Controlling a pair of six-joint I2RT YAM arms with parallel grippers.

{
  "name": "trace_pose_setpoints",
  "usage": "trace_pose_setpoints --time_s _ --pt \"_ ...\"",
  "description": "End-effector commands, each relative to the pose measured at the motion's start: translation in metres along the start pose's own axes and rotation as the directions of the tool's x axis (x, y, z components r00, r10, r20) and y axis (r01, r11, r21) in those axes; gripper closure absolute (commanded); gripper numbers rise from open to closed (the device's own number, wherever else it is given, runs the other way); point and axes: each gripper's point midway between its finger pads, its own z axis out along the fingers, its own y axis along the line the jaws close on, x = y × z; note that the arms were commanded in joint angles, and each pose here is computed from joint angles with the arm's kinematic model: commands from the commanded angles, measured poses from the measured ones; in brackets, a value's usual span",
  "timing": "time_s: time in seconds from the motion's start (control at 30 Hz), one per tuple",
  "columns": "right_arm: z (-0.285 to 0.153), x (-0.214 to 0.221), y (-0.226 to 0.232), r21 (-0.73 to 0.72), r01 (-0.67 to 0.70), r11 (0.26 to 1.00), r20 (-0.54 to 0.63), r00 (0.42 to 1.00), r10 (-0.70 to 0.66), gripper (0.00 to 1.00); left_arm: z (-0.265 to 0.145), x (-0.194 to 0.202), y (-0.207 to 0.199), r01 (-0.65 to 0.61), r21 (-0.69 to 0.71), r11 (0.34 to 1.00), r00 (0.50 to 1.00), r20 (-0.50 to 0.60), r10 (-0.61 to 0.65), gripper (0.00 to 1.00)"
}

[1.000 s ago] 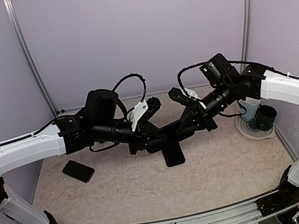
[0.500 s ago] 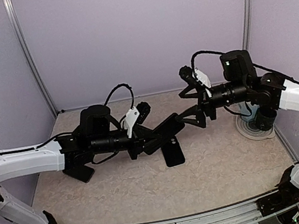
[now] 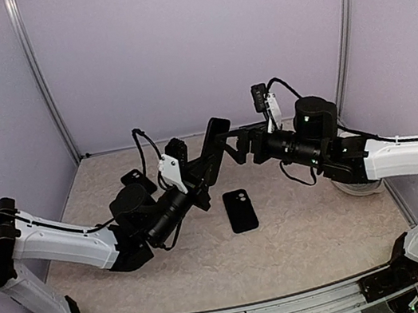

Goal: Put the phone into the phone case

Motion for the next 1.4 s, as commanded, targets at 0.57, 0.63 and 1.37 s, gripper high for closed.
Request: trace_pose_setpoints --time_s 0.57,0.63,1.37 --pt "0.032 0.000 0.050 -0.230 -0.051 0.972 0.008 0.999 0.054 0.01 0.002 -0.025 0.012 -0.016 -0.141 0.990 0.989 0.144 0.037 1.00" --pt "0.030 0.004 0.055 -0.253 -0.041 0.967 0.002 0.999 0.043 0.01 0.002 -0.025 0.014 -0.018 -0.155 0.988 0.988 0.146 0.041 1.00" --pt "0.040 0.017 0.045 -0.224 -0.116 0.968 -0.054 0.993 0.106 0.16 0.000 -0.027 0.005 -0.097 -0.191 0.977 0.977 0.167 0.130 1.00"
